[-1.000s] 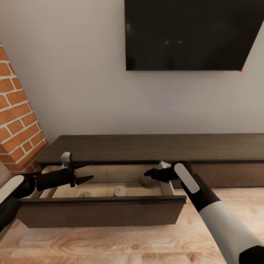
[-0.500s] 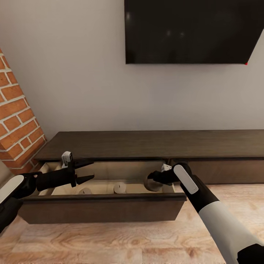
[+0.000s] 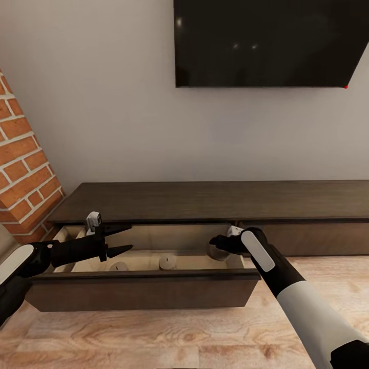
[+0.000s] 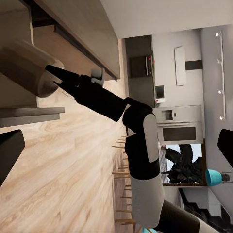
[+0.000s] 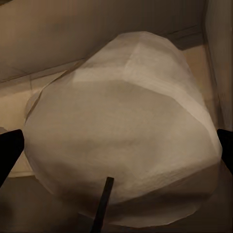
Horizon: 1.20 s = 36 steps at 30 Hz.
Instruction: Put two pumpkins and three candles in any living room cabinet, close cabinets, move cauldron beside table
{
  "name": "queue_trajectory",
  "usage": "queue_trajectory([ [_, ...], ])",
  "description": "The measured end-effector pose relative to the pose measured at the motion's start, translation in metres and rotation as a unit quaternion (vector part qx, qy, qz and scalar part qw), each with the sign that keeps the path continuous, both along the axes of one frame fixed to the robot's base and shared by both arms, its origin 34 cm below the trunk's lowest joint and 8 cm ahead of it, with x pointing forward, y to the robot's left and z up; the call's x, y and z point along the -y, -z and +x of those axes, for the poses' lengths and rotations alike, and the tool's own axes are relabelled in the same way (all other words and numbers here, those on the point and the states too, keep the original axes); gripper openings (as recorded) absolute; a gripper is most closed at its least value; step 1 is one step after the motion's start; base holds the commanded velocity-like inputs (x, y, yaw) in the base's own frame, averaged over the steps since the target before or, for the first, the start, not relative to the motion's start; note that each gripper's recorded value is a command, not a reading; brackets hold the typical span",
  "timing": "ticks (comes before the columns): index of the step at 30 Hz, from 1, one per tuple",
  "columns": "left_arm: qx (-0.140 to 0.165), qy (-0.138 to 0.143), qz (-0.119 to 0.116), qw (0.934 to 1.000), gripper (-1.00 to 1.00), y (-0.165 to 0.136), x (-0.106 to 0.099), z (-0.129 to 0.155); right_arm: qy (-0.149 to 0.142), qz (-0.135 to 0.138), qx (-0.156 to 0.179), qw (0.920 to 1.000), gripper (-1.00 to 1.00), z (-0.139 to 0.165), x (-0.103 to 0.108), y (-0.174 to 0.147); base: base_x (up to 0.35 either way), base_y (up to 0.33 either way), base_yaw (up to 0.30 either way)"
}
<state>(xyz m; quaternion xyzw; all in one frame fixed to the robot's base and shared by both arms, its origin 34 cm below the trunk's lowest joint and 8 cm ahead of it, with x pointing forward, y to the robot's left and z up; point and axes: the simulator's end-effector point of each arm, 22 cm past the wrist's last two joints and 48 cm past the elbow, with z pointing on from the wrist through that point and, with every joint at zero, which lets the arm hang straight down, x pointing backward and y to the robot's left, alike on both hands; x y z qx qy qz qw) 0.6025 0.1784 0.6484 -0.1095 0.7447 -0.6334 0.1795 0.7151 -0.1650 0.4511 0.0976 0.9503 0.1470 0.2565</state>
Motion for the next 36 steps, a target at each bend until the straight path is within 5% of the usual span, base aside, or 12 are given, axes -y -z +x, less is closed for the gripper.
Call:
queue_trajectory([
  [11, -0.001, -0.001, 0.001, 1.0000, 1.00, 0.001, -0.001, 0.000, 0.032, -0.034, -0.001, 0.9989, -1.00, 0.018, 0.022, 0.012, 0.000, 0.000, 0.000],
  [20, -0.001, -0.001, 0.001, 1.0000, 1.00, 0.001, -0.001, 0.000, 0.009, -0.008, 0.013, 0.9998, -1.00, 0.028, -0.030, -0.007, 0.000, 0.000, 0.000],
  [36, -0.001, -0.001, 0.001, 1.0000, 1.00, 0.001, -0.001, 0.000, 0.006, -0.009, 0.011, 0.9999, -1.00, 0.026, -0.035, -0.006, 0.000, 0.004, 0.000],
])
